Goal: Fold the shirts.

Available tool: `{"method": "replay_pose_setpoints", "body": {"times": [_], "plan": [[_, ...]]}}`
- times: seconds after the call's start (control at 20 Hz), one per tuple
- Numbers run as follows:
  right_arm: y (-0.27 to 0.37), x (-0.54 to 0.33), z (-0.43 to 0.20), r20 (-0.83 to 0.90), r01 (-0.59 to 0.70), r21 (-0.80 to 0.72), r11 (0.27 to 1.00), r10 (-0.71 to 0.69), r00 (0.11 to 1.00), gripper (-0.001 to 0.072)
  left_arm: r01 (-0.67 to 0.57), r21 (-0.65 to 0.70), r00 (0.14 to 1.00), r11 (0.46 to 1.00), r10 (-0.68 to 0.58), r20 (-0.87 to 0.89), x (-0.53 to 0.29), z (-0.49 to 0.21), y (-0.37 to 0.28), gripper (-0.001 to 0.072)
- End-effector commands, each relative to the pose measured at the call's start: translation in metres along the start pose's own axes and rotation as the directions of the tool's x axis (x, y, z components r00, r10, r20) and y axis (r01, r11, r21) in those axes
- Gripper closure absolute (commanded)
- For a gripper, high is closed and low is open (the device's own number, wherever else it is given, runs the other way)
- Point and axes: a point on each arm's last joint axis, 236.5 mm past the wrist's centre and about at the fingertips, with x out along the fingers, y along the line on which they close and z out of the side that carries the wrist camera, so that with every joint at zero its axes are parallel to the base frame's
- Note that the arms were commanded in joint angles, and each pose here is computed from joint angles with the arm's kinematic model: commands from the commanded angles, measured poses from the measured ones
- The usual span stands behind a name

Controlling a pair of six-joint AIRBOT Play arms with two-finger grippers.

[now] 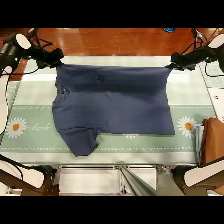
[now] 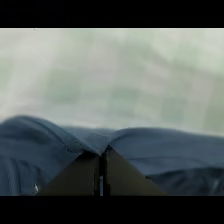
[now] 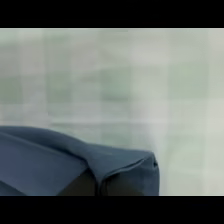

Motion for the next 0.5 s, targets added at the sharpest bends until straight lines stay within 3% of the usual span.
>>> {"method": "replay_pose_setpoints", "body": {"times": [0.0,0.2,0.45], "plan": [[-0.014,-0.003,-0.027,-0.133,0.001,0.006,1.000,-0.001,0.991,0.0687,0.082,0.157,0.966,0.984,-0.039,-0.257,-0.003,-0.056,-0.003,0.0692],[-0.033,-0.007,-0.083,-0.347,0.025,-0.040,0.999,-0.038,0.937,0.0687,0.083,0.153,0.904,0.985,-0.010,-0.428,-0.015,-0.096,0.021,0.0692],[-0.043,0.013,-0.124,-0.447,0.034,0.012,0.999,-0.025,0.894,0.0687,0.074,0.114,0.842,0.991,-0.001,-0.539,-0.001,-0.140,0.036,0.0692]]}}
